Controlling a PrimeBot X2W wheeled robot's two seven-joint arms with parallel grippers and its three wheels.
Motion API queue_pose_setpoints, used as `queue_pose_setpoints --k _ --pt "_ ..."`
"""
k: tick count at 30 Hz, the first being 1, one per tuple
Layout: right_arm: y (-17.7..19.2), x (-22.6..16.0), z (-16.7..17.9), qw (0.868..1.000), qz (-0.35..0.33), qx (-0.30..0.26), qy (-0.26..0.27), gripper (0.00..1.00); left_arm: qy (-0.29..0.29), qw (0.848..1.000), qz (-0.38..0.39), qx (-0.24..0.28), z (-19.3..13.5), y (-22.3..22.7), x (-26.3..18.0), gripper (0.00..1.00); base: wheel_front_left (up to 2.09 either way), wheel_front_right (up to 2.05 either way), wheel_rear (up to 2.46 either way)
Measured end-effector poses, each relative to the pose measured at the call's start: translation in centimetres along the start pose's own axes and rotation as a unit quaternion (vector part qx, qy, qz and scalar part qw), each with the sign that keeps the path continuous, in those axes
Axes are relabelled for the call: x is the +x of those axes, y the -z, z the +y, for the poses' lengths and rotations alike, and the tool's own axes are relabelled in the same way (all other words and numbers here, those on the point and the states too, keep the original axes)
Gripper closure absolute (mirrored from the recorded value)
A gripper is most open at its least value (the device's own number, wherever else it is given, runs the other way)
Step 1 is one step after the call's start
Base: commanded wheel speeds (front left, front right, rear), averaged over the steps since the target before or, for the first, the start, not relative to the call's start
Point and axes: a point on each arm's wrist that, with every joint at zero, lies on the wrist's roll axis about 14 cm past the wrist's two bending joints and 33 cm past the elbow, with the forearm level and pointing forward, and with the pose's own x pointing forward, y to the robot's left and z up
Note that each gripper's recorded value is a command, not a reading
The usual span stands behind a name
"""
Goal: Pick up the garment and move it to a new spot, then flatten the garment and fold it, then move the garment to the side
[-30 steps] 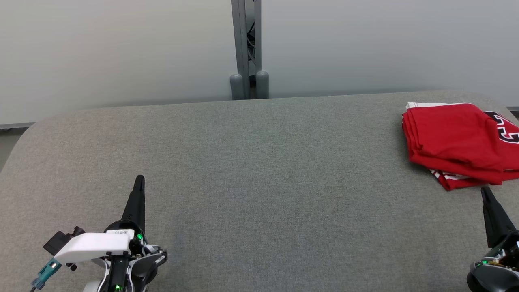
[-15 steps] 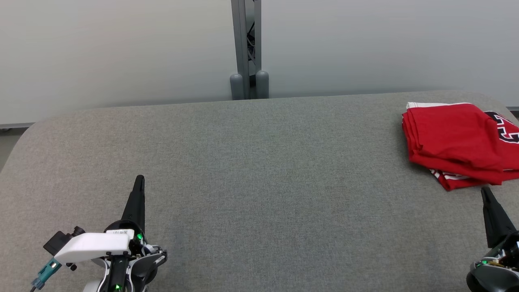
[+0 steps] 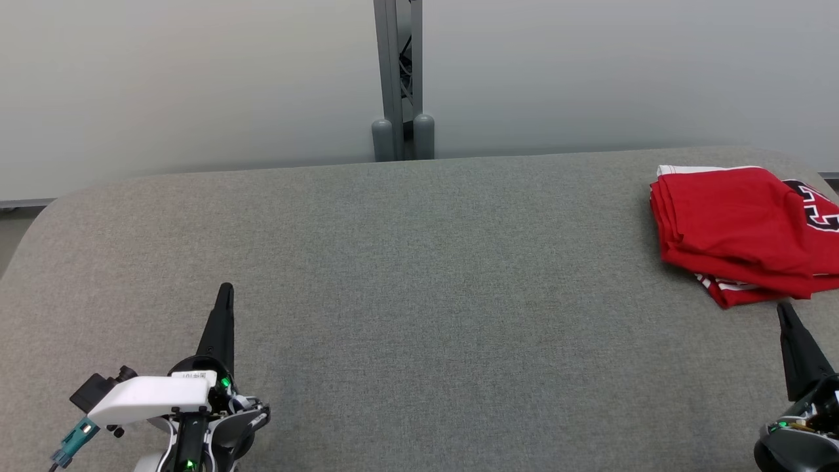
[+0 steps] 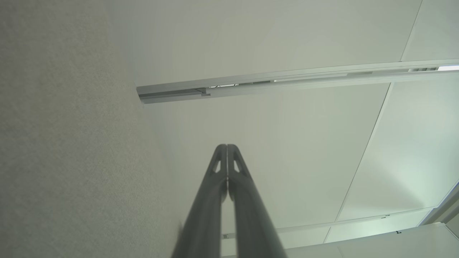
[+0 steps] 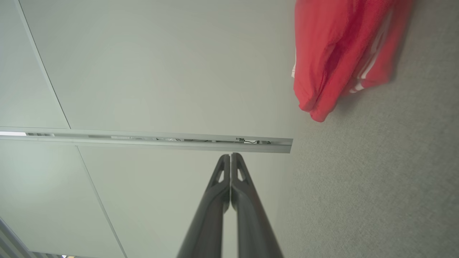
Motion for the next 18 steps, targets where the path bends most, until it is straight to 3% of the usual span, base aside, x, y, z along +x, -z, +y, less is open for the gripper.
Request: queue_pose_setpoints --k 18 --pt "-0.01 -0.02 -0.03 1.000 0.000 -0.001 0.000 1.00 0.000 1.000 0.000 0.000 -0.01 -0.01 0.00 1.00 0.00 0.00 0.00"
